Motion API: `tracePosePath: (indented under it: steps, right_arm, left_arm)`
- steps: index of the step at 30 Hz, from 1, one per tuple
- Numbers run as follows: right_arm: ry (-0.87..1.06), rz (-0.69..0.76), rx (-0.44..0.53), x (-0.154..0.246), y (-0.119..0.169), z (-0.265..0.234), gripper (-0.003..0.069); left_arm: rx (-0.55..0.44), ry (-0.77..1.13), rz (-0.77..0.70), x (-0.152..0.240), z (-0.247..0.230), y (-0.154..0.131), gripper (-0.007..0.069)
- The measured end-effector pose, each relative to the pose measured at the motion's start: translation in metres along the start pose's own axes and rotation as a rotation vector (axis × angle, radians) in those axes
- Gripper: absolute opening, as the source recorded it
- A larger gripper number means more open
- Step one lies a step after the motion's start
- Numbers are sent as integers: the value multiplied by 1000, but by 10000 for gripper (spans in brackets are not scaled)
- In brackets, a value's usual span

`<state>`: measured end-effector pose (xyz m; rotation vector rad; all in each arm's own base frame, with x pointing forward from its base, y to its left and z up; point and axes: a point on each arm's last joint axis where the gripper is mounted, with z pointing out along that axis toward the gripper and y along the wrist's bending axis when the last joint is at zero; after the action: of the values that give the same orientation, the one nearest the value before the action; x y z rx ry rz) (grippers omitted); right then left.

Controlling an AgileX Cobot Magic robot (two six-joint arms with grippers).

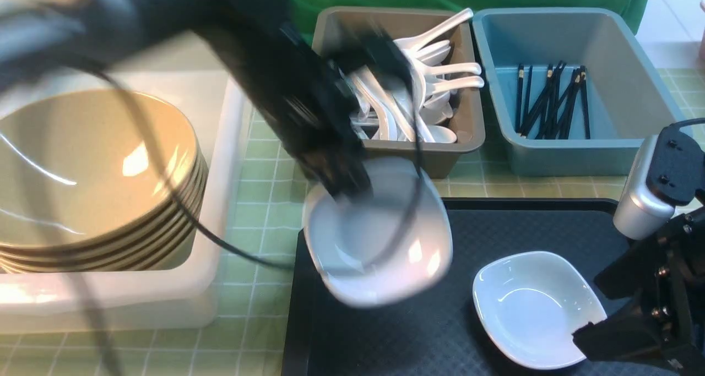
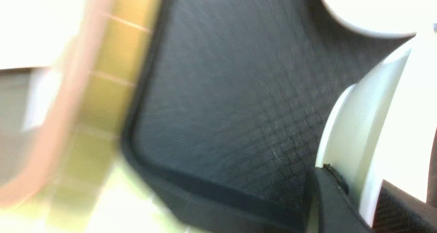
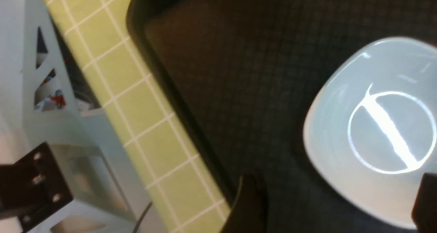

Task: On green table put chopsticks spoon bowls plates into blue grey white boxes.
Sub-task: 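Place the white bowl into the white bin with the other dishes with the left gripper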

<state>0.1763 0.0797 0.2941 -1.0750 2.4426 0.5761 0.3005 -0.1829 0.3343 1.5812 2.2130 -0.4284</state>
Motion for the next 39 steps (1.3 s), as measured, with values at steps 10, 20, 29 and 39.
tracePosePath:
  steps: [10, 20, 29, 39]
  right_arm:
    - [-142, 31, 73, -13, -7, -1, 590]
    - [-200, 49, 93, -18, -9, -2, 590]
    - [-182, 44, 68, -17, -6, -1, 590]
    - [-182, 44, 68, -17, -6, -1, 590]
  left_arm:
    - [-534, -214, -532, 130, -186, -17, 15]
    - [-941, -66, -1048, 227, -208, 31, 15]
    - [-1230, 185, -1230, 270, -212, 57, 15]
    - [-1173, 253, -1278, 303, -170, 109, 15]
